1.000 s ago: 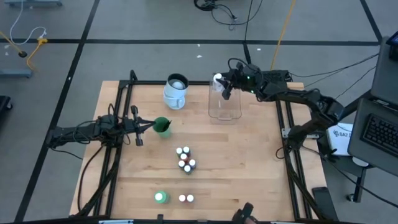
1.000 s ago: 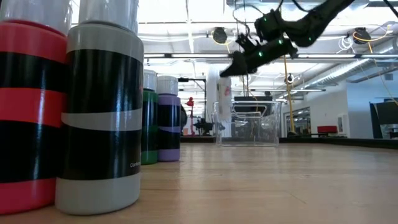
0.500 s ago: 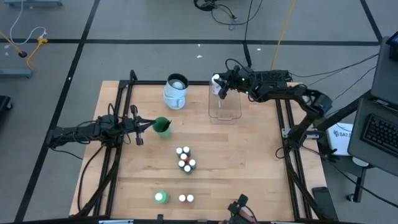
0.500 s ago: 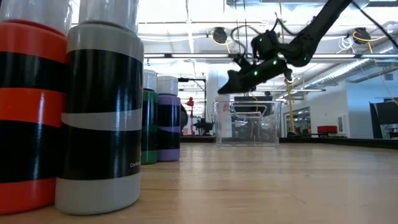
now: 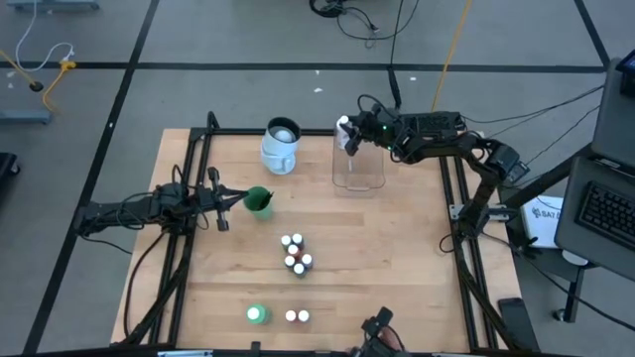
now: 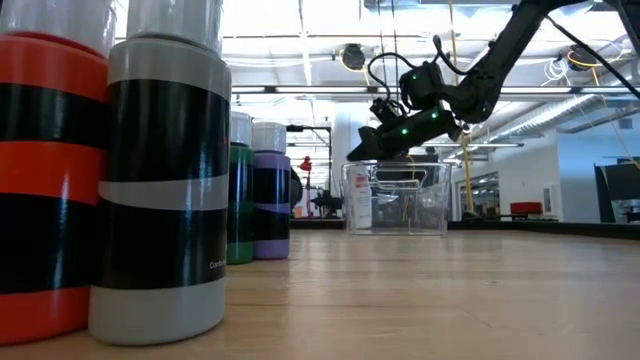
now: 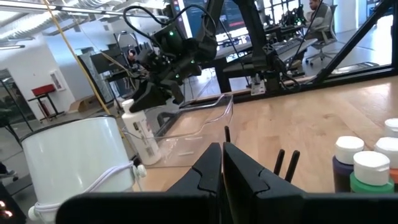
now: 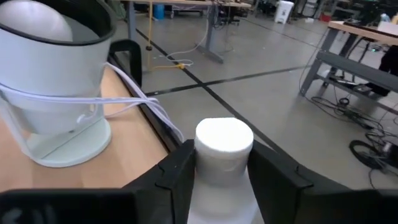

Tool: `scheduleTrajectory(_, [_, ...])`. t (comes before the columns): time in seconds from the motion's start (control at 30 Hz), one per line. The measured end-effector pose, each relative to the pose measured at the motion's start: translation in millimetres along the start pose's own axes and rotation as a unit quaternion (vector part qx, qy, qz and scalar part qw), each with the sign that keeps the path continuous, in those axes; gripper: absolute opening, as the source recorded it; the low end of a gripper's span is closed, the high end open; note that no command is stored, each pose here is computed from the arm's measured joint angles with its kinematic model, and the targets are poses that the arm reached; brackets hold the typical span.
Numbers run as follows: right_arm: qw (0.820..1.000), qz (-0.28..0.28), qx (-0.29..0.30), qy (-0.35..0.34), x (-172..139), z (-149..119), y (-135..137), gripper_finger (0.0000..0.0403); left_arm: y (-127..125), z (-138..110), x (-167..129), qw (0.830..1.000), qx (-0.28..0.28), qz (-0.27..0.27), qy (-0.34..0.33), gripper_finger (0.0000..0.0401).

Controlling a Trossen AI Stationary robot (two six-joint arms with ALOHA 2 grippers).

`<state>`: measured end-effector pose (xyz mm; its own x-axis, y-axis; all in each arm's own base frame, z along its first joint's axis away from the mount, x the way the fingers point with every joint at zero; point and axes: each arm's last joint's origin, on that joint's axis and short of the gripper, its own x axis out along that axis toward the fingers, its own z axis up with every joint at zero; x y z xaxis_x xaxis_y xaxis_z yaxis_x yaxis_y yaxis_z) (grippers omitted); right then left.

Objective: Pick & Place Paint Supplies
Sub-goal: Put the white paint bottle into the transparent bin, then put the light green paint bottle into the transparent bin

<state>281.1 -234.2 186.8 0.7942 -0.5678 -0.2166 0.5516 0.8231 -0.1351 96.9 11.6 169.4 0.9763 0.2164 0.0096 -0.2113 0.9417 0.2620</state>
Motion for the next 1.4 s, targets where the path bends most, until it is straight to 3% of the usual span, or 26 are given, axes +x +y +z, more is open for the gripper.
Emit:
scheduleTrajectory(0.37, [1.0,0.003,0.018,-0.021,-18.7,27.4,0.9,0.0179,-0.1,-0.4,0.0,1.0,-0.005,-0.001,0.002,0.0021])
scheduleTrajectory(0.47, [0.999,0.007,0.007,-0.046,-31.4,46.3,5.5,0.0187,-0.1,-0.4,0.0,1.0,-0.005,-0.001,0.002,0.0021])
scheduleTrajectory(0.57, [0.997,0.026,-0.026,-0.072,-60.2,77.5,17.7,0.0191,-0.2,-0.4,0.0,1.0,-0.007,-0.001,0.003,0.0021])
scheduleTrajectory(0.7, [0.992,0.051,-0.048,-0.104,-123.4,119.9,34.9,0.0185,-0.1,-0.4,0.0,1.0,-0.01,-0.001,0.002,0.0021])
scheduleTrajectory(0.87, [0.986,0.124,-0.067,-0.094,-203.3,134.1,45.6,0.0154,-0.2,-0.3,0.0,1.0,-0.026,-0.002,0.002,0.0021])
scheduleTrajectory(1.0, [0.982,0.132,-0.047,-0.125,-251.1,119.8,46.5,0.0101,-0.2,-0.3,0.0,1.0,-0.031,-0.002,0.002,0.0021])
scheduleTrajectory(1.17, [0.972,0.173,-0.015,-0.156,-279.5,71.3,50.0,0.0019,-0.2,-0.3,0.0,0.999,-0.036,-0.002,0.002,0.0021])
scheduleTrajectory(1.3, [0.954,0.237,0.018,-0.183,-278.3,30.1,58.8,0.001,-0.1,-0.3,0.0,0.999,-0.034,-0.001,0.002,0.0021])
scheduleTrajectory(1.4, [0.949,0.253,0.017,-0.189,-275.2,6.2,63.1,0.0009,-0.2,-0.3,0.0,0.999,-0.032,-0.002,0.003,0.0021])
